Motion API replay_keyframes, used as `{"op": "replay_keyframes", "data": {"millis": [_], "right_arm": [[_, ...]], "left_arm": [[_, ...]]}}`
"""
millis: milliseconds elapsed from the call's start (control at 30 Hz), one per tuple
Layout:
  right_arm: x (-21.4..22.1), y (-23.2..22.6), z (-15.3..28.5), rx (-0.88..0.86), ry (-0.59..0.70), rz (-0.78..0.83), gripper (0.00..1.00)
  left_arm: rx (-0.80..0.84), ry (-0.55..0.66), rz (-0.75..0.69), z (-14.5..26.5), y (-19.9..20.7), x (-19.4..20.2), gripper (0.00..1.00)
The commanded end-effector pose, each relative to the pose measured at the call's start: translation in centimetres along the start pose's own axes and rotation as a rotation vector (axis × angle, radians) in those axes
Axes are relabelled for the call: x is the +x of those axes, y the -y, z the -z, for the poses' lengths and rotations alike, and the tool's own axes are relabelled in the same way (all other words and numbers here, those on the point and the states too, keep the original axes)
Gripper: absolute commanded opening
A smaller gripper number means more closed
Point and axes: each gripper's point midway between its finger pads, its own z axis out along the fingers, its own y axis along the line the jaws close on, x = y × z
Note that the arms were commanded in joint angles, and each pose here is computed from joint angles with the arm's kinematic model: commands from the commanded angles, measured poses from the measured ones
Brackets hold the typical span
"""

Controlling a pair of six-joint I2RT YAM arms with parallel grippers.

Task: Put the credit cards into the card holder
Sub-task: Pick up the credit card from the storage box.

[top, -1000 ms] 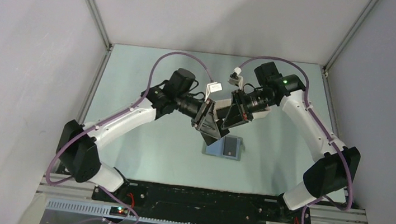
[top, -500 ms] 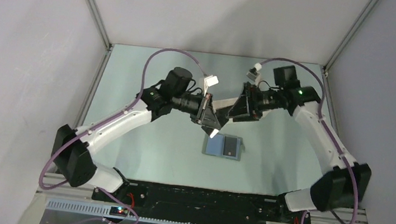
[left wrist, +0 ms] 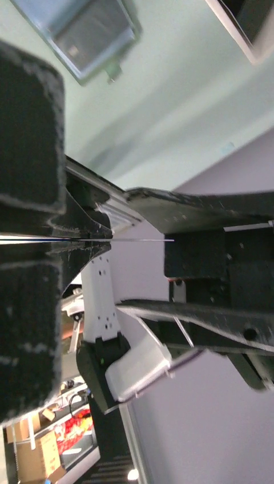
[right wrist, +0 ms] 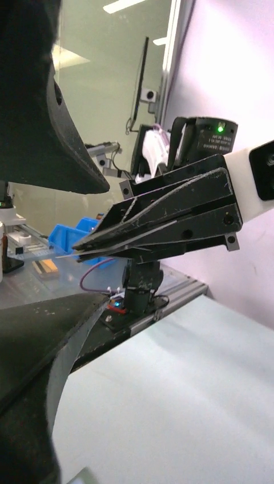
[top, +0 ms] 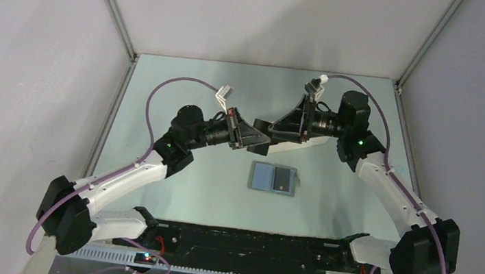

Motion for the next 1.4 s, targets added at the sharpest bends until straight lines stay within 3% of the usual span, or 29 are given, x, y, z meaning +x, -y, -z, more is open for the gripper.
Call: {"op": "replay_keyframes", "data": {"millis": [0,200,333,367,400,500,567,633,700,800,933,1100,1367], "right_arm": [[-1.1,-3.8,-1.3,-0.148,0.015,0.075,0.62],[-1.2,-4.7,-2.3,-0.197,0.006,0.055,0.32],[-1.3,-4.8,-2.2,-0.201,0.01,0.061,0.02],[-1.3,-4.8,-2.2,-0.2,0.011,0.06,0.0],[-1.4,-4.8,-2.0,-0.197,0.018,0.067,0.0],[-1.7,-4.3,-1.4,-0.172,0.03,0.063,0.0],[-2.3,-3.2,-0.6,-0.132,0.052,0.057,0.0],[-2.5,-1.7,0.3,-0.074,0.064,0.042,0.0],[-2.3,0.4,1.2,-0.007,0.065,0.068,0.0],[-0.7,4.2,2.4,0.126,0.026,-0.015,0.0],[1.6,9.4,3.7,0.313,-0.028,-0.042,0.0],[3.9,14.8,4.1,0.436,-0.083,-0.085,0.0],[3.8,20.7,4.0,0.533,0.097,-0.095,0.0]], "left_arm": [[0.189,0.095,-0.022,0.7,5.7,-2.3,0.0],[0.189,0.09,-0.014,0.7,5.5,-2.1,0.0],[0.187,0.075,-0.006,0.6,5.2,-1.7,0.0],[0.189,0.07,-0.006,0.6,5.2,-1.6,0.0],[0.186,0.066,-0.005,0.6,5.1,-1.5,0.07],[0.174,0.065,-0.006,0.8,4.4,-1.1,0.53],[0.151,0.08,-0.002,1.1,3.5,-1.0,0.69],[0.103,0.103,0.009,1.6,1.7,-0.8,0.75],[-0.033,0.101,0.055,1.9,-2.0,-0.1,0.76],[-0.322,0.098,0.087,3.0,-8.5,0.9,0.76],[-0.624,-0.002,0.081,4.9,-15.1,3.3,0.77],[-0.74,-0.137,0.144,4.3,-19.6,6.1,0.75],[-0.87,-0.251,0.179,2.9,-25.4,8.1,0.71]]}}
